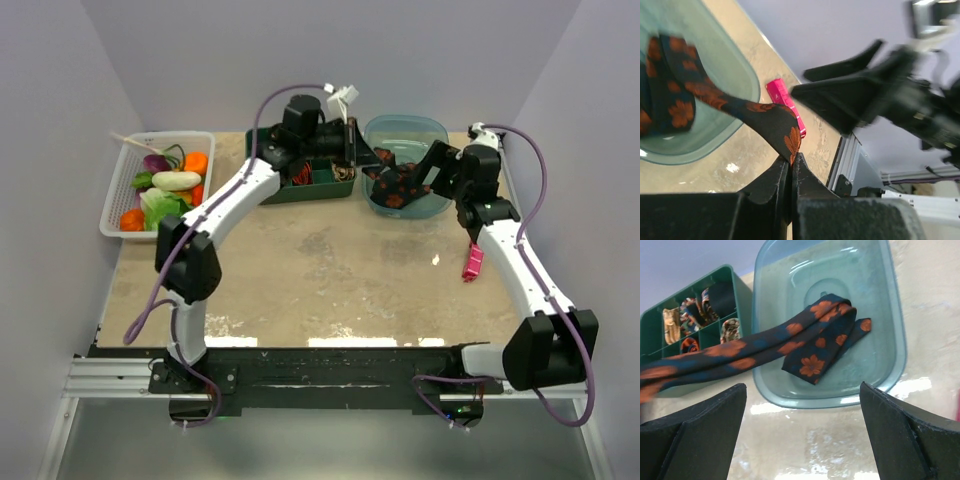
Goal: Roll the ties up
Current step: Pick up the tie from the bin, then place the tie at the center of the board.
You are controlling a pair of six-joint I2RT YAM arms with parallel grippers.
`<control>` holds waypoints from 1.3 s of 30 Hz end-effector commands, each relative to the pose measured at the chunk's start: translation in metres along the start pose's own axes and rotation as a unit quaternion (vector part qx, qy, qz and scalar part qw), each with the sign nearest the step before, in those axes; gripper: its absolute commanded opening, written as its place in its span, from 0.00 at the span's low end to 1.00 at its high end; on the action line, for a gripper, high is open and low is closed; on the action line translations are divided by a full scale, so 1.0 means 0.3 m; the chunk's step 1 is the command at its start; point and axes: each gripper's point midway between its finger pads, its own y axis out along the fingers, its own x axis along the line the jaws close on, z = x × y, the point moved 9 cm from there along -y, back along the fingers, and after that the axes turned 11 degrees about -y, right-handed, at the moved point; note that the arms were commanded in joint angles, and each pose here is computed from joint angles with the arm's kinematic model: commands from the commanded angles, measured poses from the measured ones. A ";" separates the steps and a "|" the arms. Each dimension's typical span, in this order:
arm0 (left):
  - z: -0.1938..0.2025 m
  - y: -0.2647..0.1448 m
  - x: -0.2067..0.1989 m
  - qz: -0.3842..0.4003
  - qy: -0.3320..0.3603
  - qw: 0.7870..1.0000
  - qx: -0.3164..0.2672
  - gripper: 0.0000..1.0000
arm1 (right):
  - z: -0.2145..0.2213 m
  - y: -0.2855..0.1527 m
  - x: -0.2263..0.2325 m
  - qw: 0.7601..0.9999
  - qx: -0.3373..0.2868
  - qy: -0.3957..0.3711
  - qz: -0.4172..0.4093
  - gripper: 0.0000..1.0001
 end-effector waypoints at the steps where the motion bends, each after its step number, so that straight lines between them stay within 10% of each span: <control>1: -0.121 -0.243 -0.303 0.038 0.134 0.988 -0.066 0.00 | -0.028 -0.007 0.063 0.996 0.033 0.053 -0.062 0.99; 15: -0.091 -0.701 -0.634 0.037 0.267 0.949 -0.161 0.00 | 0.045 0.003 0.188 0.939 0.097 0.230 -0.236 0.99; 39: 0.021 -0.888 -0.705 0.003 0.316 0.928 -0.199 0.00 | 0.278 0.072 0.296 0.905 0.215 0.305 -0.206 0.99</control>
